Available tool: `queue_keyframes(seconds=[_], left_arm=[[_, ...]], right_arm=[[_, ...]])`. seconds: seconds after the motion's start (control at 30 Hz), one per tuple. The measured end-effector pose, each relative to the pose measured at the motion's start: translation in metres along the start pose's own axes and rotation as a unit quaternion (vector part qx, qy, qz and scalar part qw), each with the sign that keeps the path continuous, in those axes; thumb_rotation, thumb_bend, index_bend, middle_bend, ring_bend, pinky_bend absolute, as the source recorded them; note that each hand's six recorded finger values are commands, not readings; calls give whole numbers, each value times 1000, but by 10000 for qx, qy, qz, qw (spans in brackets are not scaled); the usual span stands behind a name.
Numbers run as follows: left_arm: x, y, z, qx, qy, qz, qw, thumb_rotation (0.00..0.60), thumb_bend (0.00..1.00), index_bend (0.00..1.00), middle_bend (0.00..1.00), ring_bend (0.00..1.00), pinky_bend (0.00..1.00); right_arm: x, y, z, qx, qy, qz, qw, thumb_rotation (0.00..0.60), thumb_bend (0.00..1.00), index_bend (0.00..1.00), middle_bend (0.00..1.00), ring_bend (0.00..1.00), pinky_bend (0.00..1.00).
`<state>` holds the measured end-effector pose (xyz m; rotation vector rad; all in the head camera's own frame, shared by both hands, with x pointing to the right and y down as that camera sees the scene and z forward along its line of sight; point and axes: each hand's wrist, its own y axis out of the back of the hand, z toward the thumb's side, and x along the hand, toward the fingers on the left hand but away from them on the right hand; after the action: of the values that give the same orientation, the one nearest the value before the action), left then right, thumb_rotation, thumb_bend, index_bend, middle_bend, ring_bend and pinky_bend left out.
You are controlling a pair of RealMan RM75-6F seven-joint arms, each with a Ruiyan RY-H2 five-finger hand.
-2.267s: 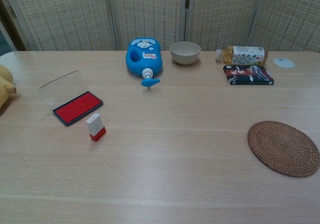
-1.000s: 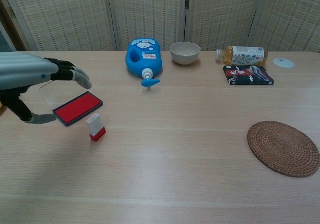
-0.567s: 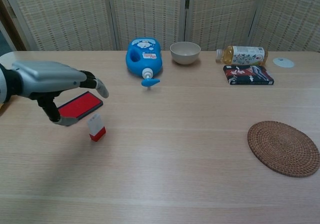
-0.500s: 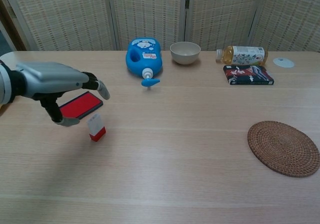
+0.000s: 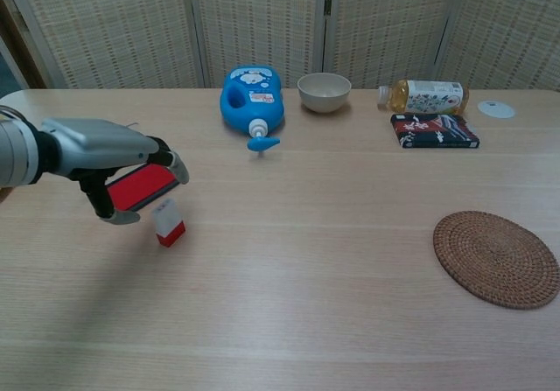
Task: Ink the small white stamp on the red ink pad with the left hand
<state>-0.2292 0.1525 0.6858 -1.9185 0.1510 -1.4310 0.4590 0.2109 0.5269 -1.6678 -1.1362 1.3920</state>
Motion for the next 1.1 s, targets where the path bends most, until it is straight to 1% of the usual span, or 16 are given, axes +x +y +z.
queue_keyframes(seconds=[0.2,0.43,0.73,1.1], left_arm=[[4,-8,1,48,-66,-78,9999,600,340,183,136,18,176],[10,-8,-1,-22,-152,-83,9998,600,346,194,144,18,176],[17,-13,-12,-21,-108,-128,9999,600,346,200,144,18,176],[22,-19,-12,-44,-153,-182,9997,600,346,212,156,24,176]], right_arm=[[1,-1,1,36,18,10,10000,600,204,0,0,0,0],[2,-5,5,103,79,62,9999,600,204,0,0,0,0],[1,-6,5,134,45,47,9999,600,204,0,0,0,0],[4,-4,7,117,90,5,9999,600,203,0,0,0,0]])
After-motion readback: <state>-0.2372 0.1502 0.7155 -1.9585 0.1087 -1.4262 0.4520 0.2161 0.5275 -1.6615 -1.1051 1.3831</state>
